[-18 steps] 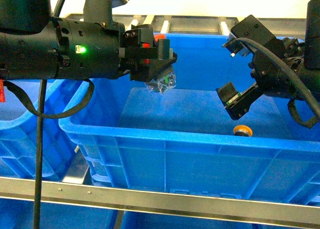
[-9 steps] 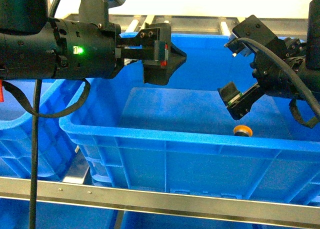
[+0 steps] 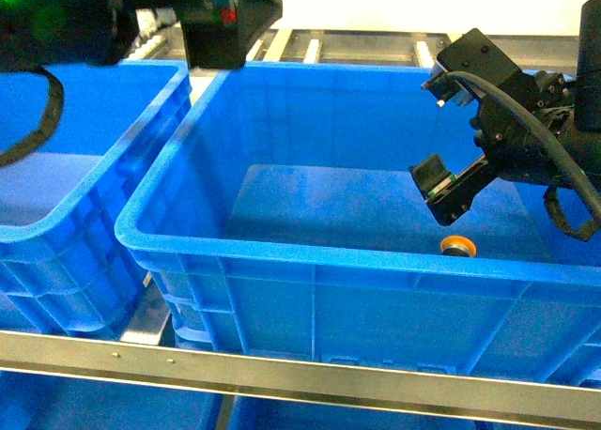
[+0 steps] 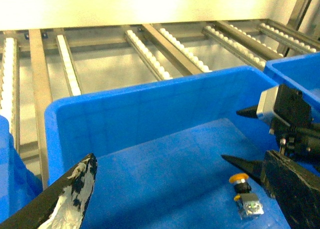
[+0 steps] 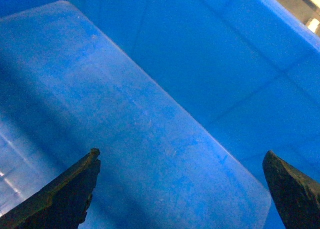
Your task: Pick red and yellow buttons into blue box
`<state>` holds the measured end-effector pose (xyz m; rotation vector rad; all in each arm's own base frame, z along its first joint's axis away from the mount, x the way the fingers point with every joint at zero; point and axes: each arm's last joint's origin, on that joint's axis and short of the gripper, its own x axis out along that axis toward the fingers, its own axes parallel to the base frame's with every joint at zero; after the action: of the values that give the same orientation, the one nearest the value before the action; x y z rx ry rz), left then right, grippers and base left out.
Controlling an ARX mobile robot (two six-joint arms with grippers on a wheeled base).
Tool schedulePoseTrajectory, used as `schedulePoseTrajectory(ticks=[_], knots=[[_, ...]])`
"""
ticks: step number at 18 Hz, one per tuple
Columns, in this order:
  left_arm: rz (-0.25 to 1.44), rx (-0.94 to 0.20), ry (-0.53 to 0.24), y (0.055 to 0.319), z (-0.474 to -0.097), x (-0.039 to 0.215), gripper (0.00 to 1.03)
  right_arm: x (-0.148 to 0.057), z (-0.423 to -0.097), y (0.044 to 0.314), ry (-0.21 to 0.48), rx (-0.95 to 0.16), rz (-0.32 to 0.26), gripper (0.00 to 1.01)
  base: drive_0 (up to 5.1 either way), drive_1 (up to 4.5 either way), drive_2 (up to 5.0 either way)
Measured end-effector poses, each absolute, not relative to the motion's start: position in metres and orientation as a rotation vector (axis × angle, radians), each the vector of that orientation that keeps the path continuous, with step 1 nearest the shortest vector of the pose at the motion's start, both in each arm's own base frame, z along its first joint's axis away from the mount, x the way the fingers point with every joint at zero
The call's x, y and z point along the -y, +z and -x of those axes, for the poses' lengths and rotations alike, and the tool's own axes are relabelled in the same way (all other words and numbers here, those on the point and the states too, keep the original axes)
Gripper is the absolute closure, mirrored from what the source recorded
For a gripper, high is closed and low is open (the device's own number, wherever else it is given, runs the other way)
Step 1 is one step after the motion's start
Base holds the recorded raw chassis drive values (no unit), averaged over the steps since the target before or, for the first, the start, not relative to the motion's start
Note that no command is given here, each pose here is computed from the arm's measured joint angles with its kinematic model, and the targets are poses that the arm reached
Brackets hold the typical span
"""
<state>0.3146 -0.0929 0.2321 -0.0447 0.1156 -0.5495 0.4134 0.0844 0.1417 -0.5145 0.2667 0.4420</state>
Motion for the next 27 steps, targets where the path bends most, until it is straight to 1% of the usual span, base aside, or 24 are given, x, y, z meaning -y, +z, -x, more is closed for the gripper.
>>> schedulePoseTrajectory(ticks=[1, 2, 3, 4, 5, 6, 7, 8, 9, 10, 12, 13, 14, 15, 16, 18, 19, 20, 21, 22, 24, 27], knots=[[0.044, -0.124, -0.552, 0.231, -0.315, 0.094, 0.05, -0.085, -0.413, 0.142, 0.443, -0.266, 0.515, 0.03, 0.0, 0.0, 0.0], [0.045, -0.155, -0.551, 0.223, -0.317, 0.095, 0.05, -0.085, -0.413, 0.142, 0.443, -0.267, 0.514, 0.03, 0.0, 0.0, 0.0], [0.023, -0.062, -0.392, 0.218, -0.312, 0.097, 0.14, -0.086, -0.411, 0.143, 0.349, -0.184, 0.485, 0.07, 0.0, 0.0, 0.0], [0.015, -0.017, -0.204, 0.213, -0.295, 0.086, 0.26, -0.078, -0.396, 0.142, 0.15, -0.099, 0.367, 0.2, 0.0, 0.0, 0.0], [0.018, 0.001, -0.043, 0.208, -0.278, 0.065, 0.39, -0.066, -0.369, 0.14, 0.046, -0.062, 0.215, 0.33, 0.0, 0.0, 0.0], [0.021, 0.013, 0.016, 0.206, -0.266, 0.05, 0.5, -0.052, -0.349, 0.145, 0.011, -0.023, 0.129, 0.44, 0.0, 0.0, 0.0], [0.02, 0.011, 0.028, 0.202, -0.254, 0.042, 0.61, -0.043, -0.332, 0.155, -0.009, 0.017, 0.069, 0.55, 0.0, 0.0, 0.0], [0.016, -0.006, 0.005, 0.195, -0.242, 0.04, 0.72, -0.037, -0.316, 0.161, -0.01, 0.011, 0.043, 0.66, 0.0, 0.0, 0.0], [0.014, -0.019, -0.012, 0.189, -0.231, 0.037, 0.83, -0.034, -0.298, 0.162, 0.0, -0.002, 0.032, 0.77, 0.0, 0.0, 0.0], [0.014, -0.021, -0.015, 0.186, -0.225, 0.034, 0.9, -0.031, -0.287, 0.162, 0.001, -0.008, 0.027, 0.84, 0.0, 0.0, 0.0], [0.015, -0.013, -0.003, 0.186, -0.217, 0.028, 0.99, -0.027, -0.276, 0.162, -0.003, -0.01, 0.023, 0.94, 0.0, 0.0, 0.0], [0.015, -0.007, 0.003, 0.185, -0.21, 0.024, 1.01, -0.024, -0.266, 0.162, -0.001, -0.01, 0.018, 1.0, 0.0, 0.0, 0.0], [0.014, -0.005, 0.011, 0.183, -0.204, 0.021, 1.01, -0.02, -0.256, 0.162, -0.005, -0.009, 0.016, 0.99, 0.0, 0.0, 0.0], [0.013, -0.015, 0.007, 0.18, -0.195, 0.018, 1.01, -0.019, -0.243, 0.162, 0.007, -0.008, 0.016, 0.99, 0.0, 0.0, 0.0], [0.013, -0.018, -0.005, 0.177, -0.186, 0.016, 1.01, -0.015, -0.229, 0.162, 0.002, -0.013, 0.016, 0.99, 0.0, 0.0, 0.0], [0.014, -0.013, 0.003, 0.175, -0.175, 0.012, 1.01, -0.011, -0.212, 0.161, -0.007, -0.015, 0.015, 0.99, 0.0, 0.0, 0.0], [0.014, -0.014, 0.001, 0.174, -0.172, 0.01, 1.01, -0.007, -0.207, 0.161, 0.008, -0.018, 0.015, 0.99, 0.0, 0.0, 0.0], [0.013, -0.012, -0.012, 0.173, -0.167, 0.005, 1.01, -0.002, -0.201, 0.162, 0.007, -0.016, 0.015, 0.99, 0.0, 0.0, 0.0], [0.014, 0.019, 0.003, 0.17, -0.164, 0.001, 1.01, 0.0, -0.196, 0.162, -0.003, -0.015, 0.015, 0.99, 0.0, 0.0, 0.0], [0.014, -0.007, 0.021, 0.164, -0.16, -0.001, 1.01, 0.001, -0.189, 0.162, -0.008, -0.017, 0.014, 0.99, 0.0, 0.0, 0.0], [0.013, -0.041, -0.007, 0.158, -0.152, 0.001, 1.01, 0.0, -0.179, 0.161, 0.001, -0.019, 0.014, 0.99, 0.0, 0.0, 0.0], [0.014, -0.006, 0.003, 0.164, -0.143, 0.0, 1.01, 0.0, -0.165, 0.162, 0.0, -0.015, 0.014, 0.99, 0.0, 0.0, 0.0]])
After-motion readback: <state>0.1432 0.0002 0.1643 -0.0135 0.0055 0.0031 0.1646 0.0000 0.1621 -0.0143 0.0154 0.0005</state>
